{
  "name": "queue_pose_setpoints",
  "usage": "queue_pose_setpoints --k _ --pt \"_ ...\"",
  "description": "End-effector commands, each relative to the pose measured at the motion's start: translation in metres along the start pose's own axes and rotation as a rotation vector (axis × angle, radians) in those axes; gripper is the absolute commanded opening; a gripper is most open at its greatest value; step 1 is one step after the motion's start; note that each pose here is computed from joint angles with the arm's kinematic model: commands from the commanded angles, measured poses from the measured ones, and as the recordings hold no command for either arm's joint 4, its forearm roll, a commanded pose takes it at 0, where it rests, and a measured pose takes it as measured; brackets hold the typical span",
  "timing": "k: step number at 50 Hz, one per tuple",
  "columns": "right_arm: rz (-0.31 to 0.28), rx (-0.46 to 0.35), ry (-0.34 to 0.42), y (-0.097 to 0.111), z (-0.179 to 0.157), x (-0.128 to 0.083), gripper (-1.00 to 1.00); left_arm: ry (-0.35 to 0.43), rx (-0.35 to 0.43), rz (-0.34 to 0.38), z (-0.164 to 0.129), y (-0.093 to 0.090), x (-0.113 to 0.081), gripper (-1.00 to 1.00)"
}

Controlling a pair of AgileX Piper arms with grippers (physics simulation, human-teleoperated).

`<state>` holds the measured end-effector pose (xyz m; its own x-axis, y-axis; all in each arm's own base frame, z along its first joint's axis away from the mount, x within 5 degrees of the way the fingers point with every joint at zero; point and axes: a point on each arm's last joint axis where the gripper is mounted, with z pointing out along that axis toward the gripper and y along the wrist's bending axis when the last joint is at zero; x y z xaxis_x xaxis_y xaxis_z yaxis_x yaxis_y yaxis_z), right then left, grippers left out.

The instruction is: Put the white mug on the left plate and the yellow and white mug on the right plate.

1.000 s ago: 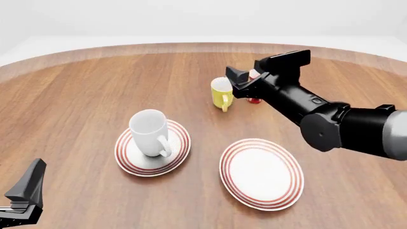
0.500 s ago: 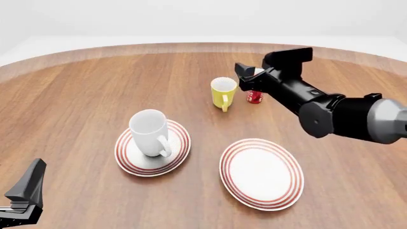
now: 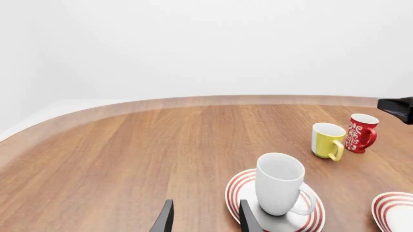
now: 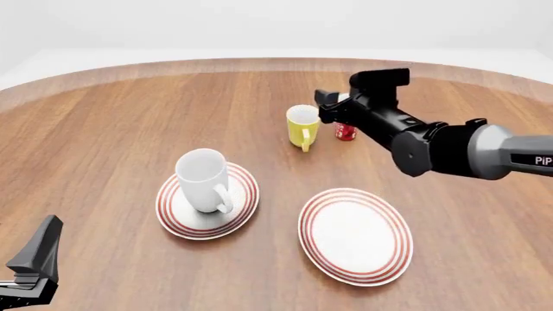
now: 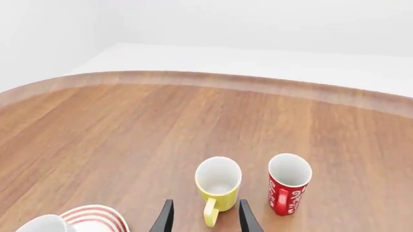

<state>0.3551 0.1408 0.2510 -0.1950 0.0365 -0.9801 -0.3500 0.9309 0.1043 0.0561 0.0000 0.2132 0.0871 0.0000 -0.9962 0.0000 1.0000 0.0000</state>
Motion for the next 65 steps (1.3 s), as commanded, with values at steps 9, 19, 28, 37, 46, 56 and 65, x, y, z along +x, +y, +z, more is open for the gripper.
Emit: queue_pose_setpoints --k 9,19,28,37,46,56,65 --pt "0.042 0.012 0.055 -0.004 0.026 0.015 1.00 0.000 0.000 0.000 0.000 0.000 0.000 1.00" --pt "0.056 0.011 0.078 -0.003 0.036 0.023 1.00 0.000 0.000 0.000 0.000 0.000 0.000 1.00" --pt "0.060 0.021 0.097 -0.007 0.045 0.030 1.00 0.000 0.000 0.000 0.000 0.000 0.000 1.00" --pt "0.067 0.023 0.113 -0.007 0.052 0.036 1.00 0.000 0.000 0.000 0.000 0.000 0.000 1.00" --pt "0.071 0.029 0.127 -0.009 0.059 0.039 1.00 0.000 0.000 0.000 0.000 0.000 0.000 1.00" --pt "0.076 0.025 0.143 -0.006 0.065 0.043 1.00 0.000 0.000 0.000 0.000 0.000 0.000 1.00" --pt "0.072 0.026 0.166 -0.006 0.073 0.047 1.00 0.000 0.000 0.000 0.000 0.000 0.000 1.00"
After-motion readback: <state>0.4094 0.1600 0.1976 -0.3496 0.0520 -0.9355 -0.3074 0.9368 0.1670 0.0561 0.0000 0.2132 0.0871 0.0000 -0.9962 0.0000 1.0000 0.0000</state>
